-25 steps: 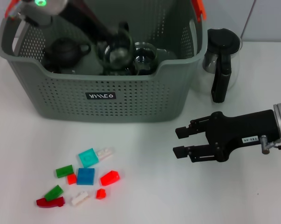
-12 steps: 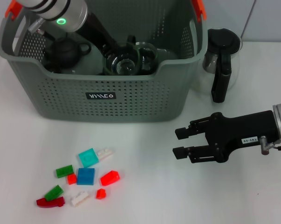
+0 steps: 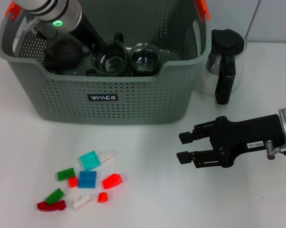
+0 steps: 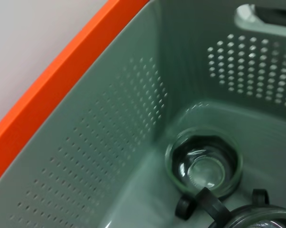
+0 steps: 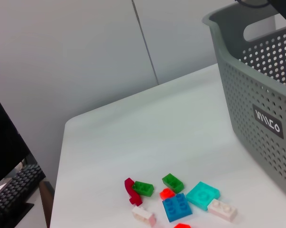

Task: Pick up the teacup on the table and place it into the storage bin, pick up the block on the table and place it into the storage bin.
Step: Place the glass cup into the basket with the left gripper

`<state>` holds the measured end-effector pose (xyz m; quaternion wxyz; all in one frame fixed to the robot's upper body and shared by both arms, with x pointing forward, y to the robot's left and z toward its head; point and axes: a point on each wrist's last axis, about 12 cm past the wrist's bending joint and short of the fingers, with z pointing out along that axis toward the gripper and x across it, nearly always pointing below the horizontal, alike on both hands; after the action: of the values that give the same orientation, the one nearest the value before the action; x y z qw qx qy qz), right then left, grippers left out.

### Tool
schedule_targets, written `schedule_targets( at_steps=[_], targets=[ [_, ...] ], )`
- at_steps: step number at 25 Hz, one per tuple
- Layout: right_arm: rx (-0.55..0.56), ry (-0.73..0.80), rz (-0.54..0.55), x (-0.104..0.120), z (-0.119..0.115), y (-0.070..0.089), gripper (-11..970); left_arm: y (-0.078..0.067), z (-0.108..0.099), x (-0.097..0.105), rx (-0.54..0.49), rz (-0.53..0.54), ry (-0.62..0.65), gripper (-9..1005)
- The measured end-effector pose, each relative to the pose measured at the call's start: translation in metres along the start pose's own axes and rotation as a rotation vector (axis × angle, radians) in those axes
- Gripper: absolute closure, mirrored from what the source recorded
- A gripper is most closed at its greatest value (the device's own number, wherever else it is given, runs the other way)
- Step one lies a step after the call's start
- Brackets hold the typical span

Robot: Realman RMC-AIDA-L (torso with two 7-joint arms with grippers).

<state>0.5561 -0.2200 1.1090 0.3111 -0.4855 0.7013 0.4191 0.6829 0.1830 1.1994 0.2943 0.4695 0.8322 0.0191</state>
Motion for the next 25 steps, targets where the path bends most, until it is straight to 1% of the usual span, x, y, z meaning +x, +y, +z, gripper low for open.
schedule_targets(
  at_steps=[3, 10, 19, 24, 25],
  targets=[
    [0.001, 0.0, 0.0, 0.0008, -0.0002, 0.0002, 393, 0.0015, -0.001, 0.0003, -0.01, -0.003, 0.005, 812],
    [0.0, 0.0, 0.001, 0.001, -0.0003, 0.0004, 393, -0.0017, 0.0017, -0.0023, -0.02, 0.009, 0.004, 800],
    [-0.002, 0.0, 0.003, 0.0016, 0.0001, 0.0007, 393, 0.0005, 0.0022, -0.001, -0.033, -0.032, 0.002, 784],
    [-0.003, 0.001, 0.002, 0.0015, 0.0004, 0.0008, 393, 0.0024, -0.0015, -0.0011, -0.045, -0.047, -0.015, 584],
    [-0.003, 0.001, 0.002, 0.0016, 0.0004, 0.0008, 393, 0.0028, -0.003, -0.0016, -0.046, -0.049, -0.021, 584]
  ],
)
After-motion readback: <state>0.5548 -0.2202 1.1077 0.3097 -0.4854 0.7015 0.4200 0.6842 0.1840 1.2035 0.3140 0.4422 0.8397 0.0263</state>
